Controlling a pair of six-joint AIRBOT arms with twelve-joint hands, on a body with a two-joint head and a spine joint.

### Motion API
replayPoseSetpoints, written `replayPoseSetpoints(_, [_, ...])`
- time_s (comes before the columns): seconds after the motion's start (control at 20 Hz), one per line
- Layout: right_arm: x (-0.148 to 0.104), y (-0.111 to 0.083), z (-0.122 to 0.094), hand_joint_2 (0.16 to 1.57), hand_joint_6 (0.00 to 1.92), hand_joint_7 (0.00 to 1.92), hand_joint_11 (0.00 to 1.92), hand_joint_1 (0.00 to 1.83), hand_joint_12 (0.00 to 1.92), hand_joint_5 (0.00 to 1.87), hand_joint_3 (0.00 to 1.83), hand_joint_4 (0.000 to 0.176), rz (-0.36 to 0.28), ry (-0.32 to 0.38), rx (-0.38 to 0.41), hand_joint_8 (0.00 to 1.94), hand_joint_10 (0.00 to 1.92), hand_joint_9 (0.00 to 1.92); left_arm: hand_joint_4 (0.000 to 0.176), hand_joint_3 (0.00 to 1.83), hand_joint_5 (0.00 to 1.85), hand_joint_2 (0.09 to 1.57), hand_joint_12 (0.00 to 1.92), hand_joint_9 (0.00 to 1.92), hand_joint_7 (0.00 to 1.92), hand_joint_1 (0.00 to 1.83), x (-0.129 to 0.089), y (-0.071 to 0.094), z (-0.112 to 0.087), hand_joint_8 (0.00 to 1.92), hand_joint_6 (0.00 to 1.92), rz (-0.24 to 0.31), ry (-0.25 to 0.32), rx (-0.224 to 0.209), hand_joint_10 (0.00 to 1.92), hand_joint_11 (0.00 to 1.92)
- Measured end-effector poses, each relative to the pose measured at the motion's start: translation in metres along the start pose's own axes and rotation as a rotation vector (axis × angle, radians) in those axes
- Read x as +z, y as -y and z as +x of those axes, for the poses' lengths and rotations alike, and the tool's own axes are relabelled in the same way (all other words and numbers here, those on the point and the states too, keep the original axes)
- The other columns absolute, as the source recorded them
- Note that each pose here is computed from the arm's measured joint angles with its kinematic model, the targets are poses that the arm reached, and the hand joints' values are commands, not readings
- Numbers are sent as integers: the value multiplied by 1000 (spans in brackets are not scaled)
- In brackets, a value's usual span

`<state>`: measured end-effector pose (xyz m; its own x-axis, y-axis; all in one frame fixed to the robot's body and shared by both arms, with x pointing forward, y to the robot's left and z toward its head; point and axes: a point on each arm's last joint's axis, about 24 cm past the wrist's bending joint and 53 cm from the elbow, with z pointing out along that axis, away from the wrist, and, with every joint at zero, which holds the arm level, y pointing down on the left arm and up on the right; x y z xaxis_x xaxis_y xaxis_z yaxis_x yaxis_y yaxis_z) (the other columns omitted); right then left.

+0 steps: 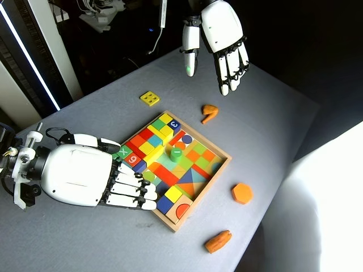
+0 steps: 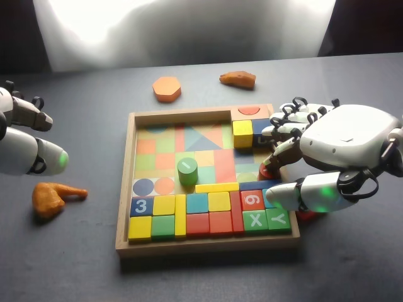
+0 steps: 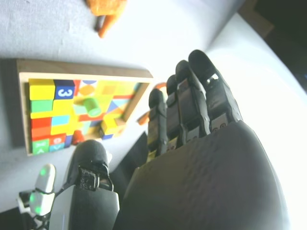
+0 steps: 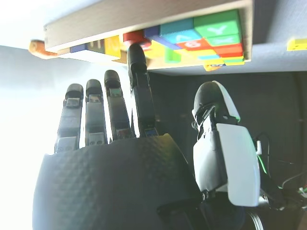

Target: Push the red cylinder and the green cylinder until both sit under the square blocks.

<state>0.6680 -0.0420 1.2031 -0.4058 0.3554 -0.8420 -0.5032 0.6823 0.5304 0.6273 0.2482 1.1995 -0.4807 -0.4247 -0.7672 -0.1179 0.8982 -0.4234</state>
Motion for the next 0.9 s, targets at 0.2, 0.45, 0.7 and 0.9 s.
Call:
replayPoseSetpoints(0.2, [-1, 1, 0, 1220, 60, 151, 0, 0, 0, 673, 1, 0, 1, 0, -1, 3, 15, 31, 51, 0, 239, 1271, 915, 286, 234, 58, 0, 0, 0, 5, 5, 0, 0, 0, 4, 0])
replayPoseSetpoints(0.45, [-2, -2, -1, 1217, 56, 169, 0, 0, 0, 667, 0, 0, -2, -5, -6, 9, 13, 28, 54, 2, 238, 1276, 895, 273, 223, 40, 0, 0, 0, 2, 1, 0, 0, 0, 0, 0])
replayPoseSetpoints(0.7, [-3, -6, -2, 1219, 54, 142, 0, 0, 0, 670, 0, 0, -10, -17, -13, 0, 9, 23, 52, 0, 269, 1270, 927, 298, 243, 93, 0, 0, 0, 4, 7, -1, 0, 0, 4, 4])
replayPoseSetpoints(0.9, [-3, -7, -2, 1216, 56, 175, 0, 0, 0, 680, 0, 0, -11, -17, -15, 13, 15, 37, 57, 1, 242, 1275, 917, 291, 243, 73, 0, 0, 0, 4, 0, 0, 0, 0, 2, 0])
